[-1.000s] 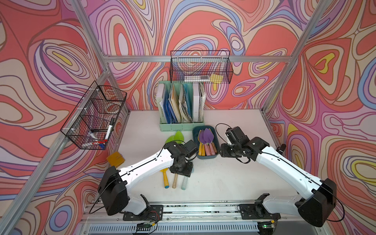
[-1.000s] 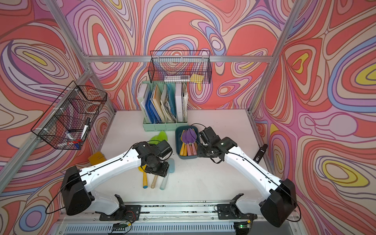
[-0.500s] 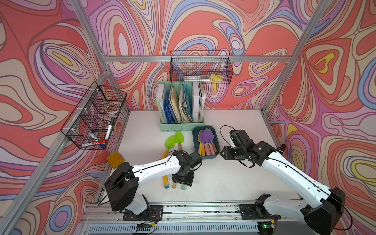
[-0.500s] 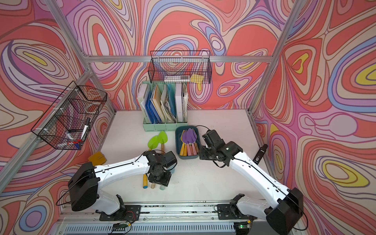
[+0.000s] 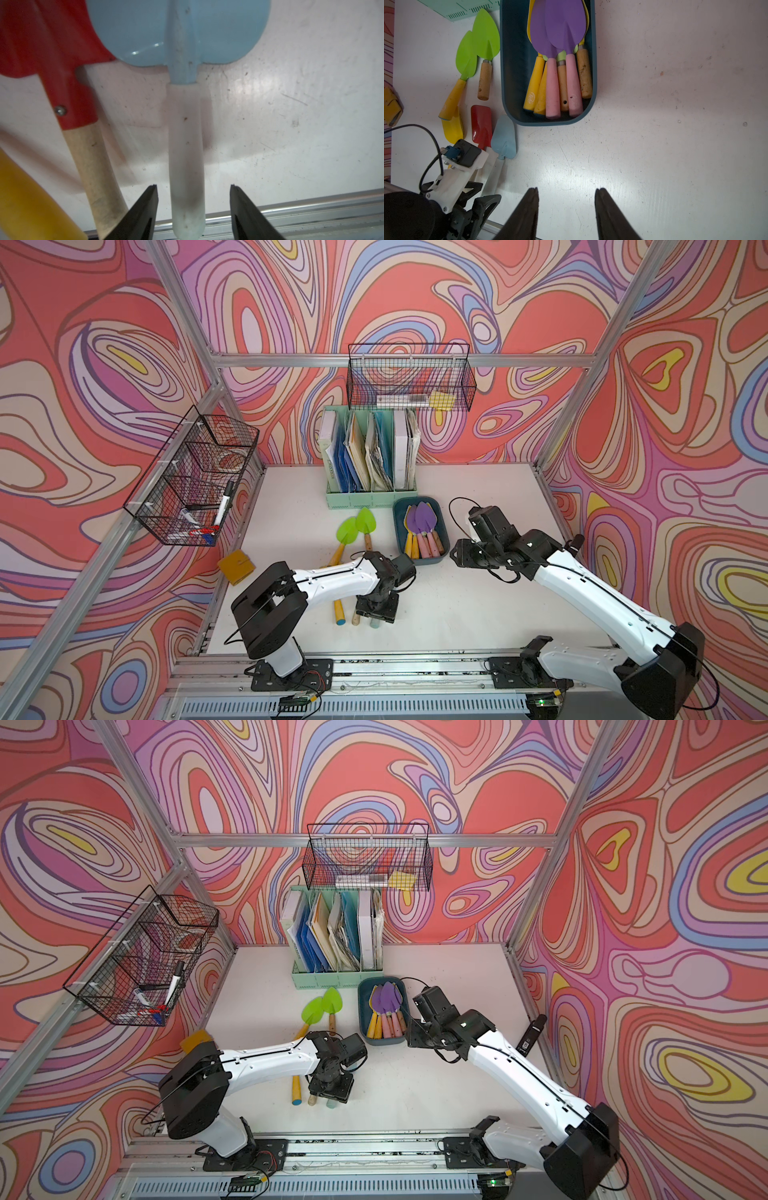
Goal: Put the shovel into the storage box
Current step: Pick up the shovel from the center of the board.
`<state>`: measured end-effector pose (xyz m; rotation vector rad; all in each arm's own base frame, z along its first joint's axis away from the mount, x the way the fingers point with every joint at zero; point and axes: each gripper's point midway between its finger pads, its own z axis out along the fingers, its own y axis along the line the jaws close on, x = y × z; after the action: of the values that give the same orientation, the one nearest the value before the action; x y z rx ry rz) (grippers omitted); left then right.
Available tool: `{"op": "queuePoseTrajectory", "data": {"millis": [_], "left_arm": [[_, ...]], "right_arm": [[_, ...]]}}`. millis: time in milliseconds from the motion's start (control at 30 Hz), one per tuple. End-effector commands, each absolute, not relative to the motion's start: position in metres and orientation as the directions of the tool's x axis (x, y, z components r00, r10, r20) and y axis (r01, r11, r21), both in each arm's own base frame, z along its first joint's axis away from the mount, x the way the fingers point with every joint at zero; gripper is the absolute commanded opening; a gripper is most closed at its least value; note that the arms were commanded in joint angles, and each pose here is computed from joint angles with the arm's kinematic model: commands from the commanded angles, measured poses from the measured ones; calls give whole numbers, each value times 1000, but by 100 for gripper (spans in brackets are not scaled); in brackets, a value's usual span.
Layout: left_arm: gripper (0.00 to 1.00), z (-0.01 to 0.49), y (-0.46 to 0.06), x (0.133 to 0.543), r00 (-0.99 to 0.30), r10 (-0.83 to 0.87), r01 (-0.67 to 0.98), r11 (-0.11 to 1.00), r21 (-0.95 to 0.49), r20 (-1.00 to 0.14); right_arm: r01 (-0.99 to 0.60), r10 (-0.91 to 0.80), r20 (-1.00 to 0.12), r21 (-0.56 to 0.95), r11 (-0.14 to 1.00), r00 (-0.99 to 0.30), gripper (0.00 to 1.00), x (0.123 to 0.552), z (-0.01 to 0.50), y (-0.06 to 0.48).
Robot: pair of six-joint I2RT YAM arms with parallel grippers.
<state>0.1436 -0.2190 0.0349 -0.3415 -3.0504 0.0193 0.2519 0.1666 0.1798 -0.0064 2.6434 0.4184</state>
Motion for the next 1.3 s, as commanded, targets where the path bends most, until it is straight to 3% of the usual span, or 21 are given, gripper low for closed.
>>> {"op": "queuePoseTrajectory", "data": {"millis": [0,333,600,1000,1267], "left_arm": [[57,26,-215,144,-974,213,214,977,9,71],[41,19,-212,141,-976,201,203,979,18,79],[17,22,-212,145,-979,197,198,980,20,60],[15,99,-224,164,-970,220,225,973,-42,-98],[16,153,-241,172,-954,223,255,955,-151,-202]], "right_arm": [[-68,76,-442,302,951,-894,46,249,178,165],[-63,82,-444,302,951,-892,46,247,178,163],[-58,89,-447,305,951,-890,46,244,180,160],[-87,97,-475,350,933,-874,46,249,194,170],[-211,96,-505,517,830,-858,46,260,224,213]]}}
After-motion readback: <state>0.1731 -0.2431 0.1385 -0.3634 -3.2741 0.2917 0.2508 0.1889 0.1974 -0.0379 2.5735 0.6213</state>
